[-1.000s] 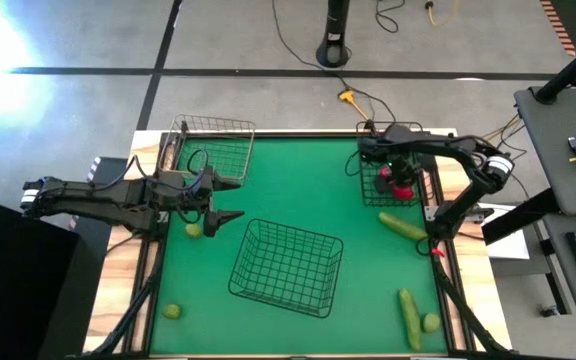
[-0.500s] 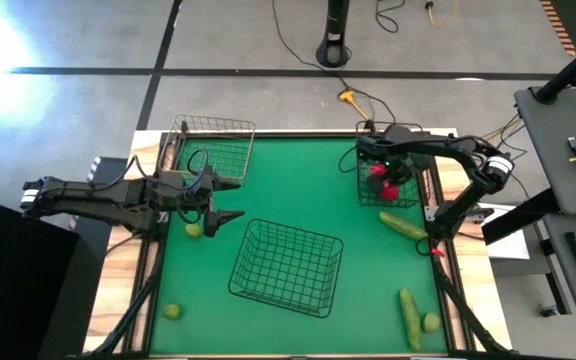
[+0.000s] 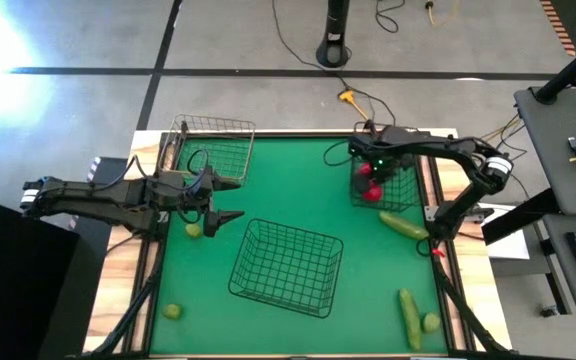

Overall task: Sort produce into baskets
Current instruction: Put the tomato into the top black wire basket, then put the top lime into the bottom black wire basket

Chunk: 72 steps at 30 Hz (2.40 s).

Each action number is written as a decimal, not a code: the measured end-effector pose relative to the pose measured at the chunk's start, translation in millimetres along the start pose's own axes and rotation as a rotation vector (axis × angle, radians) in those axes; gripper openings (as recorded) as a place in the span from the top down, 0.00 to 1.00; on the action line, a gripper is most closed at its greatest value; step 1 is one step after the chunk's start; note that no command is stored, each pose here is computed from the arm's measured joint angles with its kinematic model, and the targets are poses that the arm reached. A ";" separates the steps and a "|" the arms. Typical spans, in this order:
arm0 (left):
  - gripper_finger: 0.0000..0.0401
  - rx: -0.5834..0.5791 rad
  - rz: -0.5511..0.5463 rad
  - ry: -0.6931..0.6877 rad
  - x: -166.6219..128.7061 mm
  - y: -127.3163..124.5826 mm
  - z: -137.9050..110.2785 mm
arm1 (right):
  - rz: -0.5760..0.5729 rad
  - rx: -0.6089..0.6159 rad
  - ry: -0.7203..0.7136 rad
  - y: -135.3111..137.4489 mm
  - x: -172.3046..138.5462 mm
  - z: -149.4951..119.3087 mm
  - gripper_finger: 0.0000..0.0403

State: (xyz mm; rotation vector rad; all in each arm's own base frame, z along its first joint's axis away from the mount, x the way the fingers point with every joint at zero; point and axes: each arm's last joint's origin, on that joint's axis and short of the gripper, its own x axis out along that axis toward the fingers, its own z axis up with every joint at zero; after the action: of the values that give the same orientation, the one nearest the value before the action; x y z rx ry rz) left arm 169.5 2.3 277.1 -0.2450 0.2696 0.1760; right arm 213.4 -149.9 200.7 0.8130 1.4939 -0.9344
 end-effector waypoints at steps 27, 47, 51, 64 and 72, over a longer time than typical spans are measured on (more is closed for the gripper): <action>0.01 -0.071 0.073 0.225 -9.4 3.6 -7.9 | 0.437 -0.690 -0.529 120.9 -123.7 -137.8 0.97; 0.03 -0.541 0.468 0.908 -24.4 13.6 -64.7 | 0.296 -0.892 -0.645 152.9 -105.1 -144.8 0.97; 0.04 -0.519 0.526 0.982 -8.9 14.0 -76.0 | 0.280 -0.905 -0.635 157.7 -99.8 -143.4 0.97; 0.04 -0.452 0.685 1.226 26.1 18.0 -107.2 | 0.265 -0.954 -0.647 166.6 -93.3 -140.0 0.97; 0.07 -0.395 0.768 1.318 38.3 21.2 -123.7 | 0.272 -0.952 -0.655 167.2 -93.9 -139.8 0.97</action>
State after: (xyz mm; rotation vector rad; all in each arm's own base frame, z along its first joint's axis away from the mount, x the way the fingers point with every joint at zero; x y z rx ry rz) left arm 171.7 -4.6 146.0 -0.6262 1.6538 0.8293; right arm 311.4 50.7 281.2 -0.0170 1.0163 -0.1643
